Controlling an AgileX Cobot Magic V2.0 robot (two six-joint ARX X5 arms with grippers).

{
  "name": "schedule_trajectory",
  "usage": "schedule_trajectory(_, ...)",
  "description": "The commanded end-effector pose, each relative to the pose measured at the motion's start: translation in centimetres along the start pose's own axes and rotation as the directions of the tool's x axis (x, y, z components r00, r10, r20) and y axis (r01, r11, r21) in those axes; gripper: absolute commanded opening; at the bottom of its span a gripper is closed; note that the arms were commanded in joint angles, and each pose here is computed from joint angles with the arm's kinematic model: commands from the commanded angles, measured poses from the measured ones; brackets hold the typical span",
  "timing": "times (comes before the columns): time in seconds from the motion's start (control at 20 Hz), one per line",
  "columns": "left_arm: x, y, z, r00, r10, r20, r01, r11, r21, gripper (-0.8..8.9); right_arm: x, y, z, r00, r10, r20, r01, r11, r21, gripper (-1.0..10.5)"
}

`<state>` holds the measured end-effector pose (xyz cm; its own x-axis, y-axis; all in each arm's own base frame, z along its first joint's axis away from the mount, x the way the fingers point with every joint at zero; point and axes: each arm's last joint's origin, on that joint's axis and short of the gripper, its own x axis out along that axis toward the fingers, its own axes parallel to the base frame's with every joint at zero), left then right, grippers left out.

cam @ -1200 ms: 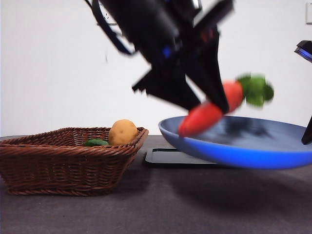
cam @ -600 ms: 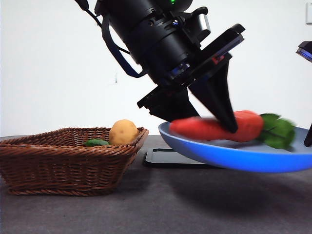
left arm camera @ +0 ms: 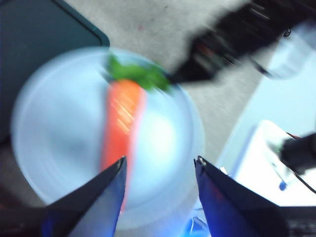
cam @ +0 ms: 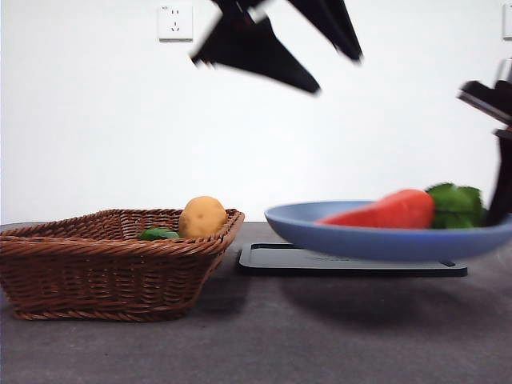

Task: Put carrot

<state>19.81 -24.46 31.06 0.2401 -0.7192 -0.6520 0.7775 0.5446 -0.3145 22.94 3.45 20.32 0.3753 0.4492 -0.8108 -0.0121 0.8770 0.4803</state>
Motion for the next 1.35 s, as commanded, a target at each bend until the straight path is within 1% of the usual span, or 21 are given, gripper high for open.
schedule_trajectory(0.05,-2.6,-1.0,0.3,0.999,-0.01,0.036,0.008,0.999,0.043,2.46,0.7,0.6,3.2,1.0,-0.005,0.018,0.005,1.0,0.001,0.0)
schedule_trajectory(0.15,-4.7,-1.5,0.1,0.998,-0.013,0.055,0.01,0.998,0.065,2.46,1.9,0.9,5.9,1.0,-0.007,0.012,0.007,1.0,0.004,0.0)
schedule_trajectory(0.3,-6.7,-2.1,-0.5,0.998,-0.013,0.059,0.01,0.998,0.066,2.46,4.5,0.8,9.9,1.0,-0.012,-0.006,0.012,1.0,0.012,0.0)
schedule_trajectory(0.4,-7.0,-2.1,-0.6,0.998,-0.011,0.058,0.006,0.996,0.085,2.46,6.4,0.5,11.9,1.0,-0.015,-0.017,0.015,1.0,0.016,0.0)
schedule_trajectory(0.5,-7.0,-2.1,-0.6,0.998,0.012,0.059,-0.017,0.996,0.083,2.46,8.2,0.1,13.3,1.0,-0.017,-0.022,0.017,1.0,0.019,0.0)
schedule_trajectory(0.6,-7.0,-2.0,-0.6,0.997,0.038,0.064,-0.043,0.996,0.082,2.46,9.6,-0.3,14.1,1.0,-0.017,-0.02,0.018,1.0,0.02,0.0)
schedule_trajectory(0.75,-7.0,-2.0,-0.5,0.996,0.051,0.074,-0.057,0.995,0.083,2.46,10.5,-1.0,14.2,1.0,-0.021,-0.022,0.022,0.999,0.027,0.0)
schedule_trajectory(0.85,-7.1,-1.9,-0.4,0.992,0.083,0.093,-0.091,0.992,0.083,2.46,10.5,-1.0,14.2,1.0,-0.021,-0.023,0.022,0.999,0.027,0.6)
schedule_trajectory(0.95,-7.0,-1.9,-0.3,0.99,0.088,0.108,-0.098,0.992,0.085,2.45,10.5,-1.0,14.2,1.0,-0.02,-0.024,0.021,0.999,0.027,1.5)
schedule_trajectory(1.05,-7.1,-1.8,-0.1,0.984,0.128,0.127,-0.14,0.986,0.085,2.44,10.5,-1.0,14.2,1.0,-0.016,-0.024,0.017,1.0,0.022,2.0)
schedule_trajectory(1.1,-7.1,-1.7,0.0,0.976,0.168,0.141,-0.181,0.98,0.081,2.44,10.5,-1.0,14.2,1.0,-0.012,-0.024,0.013,1.0,0.019,1.9)
schedule_trajectory(1.2,-7.2,-1.4,0.3,0.947,0.261,0.185,-0.277,0.959,0.065,2.44,9.4,-1.0,14.2,0.999,-0.019,-0.028,0.02,0.999,0.03,1.9)
schedule_trajectory(1.3,-7.4,-1.3,0.8,0.906,0.337,0.254,-0.359,0.932,0.043,2.44,7.8,-0.5,14.0,0.999,-0.022,-0.033,0.022,1.0,0.0,1.9)
schedule_trajectory(1.35,-7.5,-1.2,1.2,0.878,0.378,0.294,-0.402,0.915,0.024,2.44,6.5,0.0,13.9,0.999,-0.024,-0.034,0.023,0.999,-0.025,1.9)
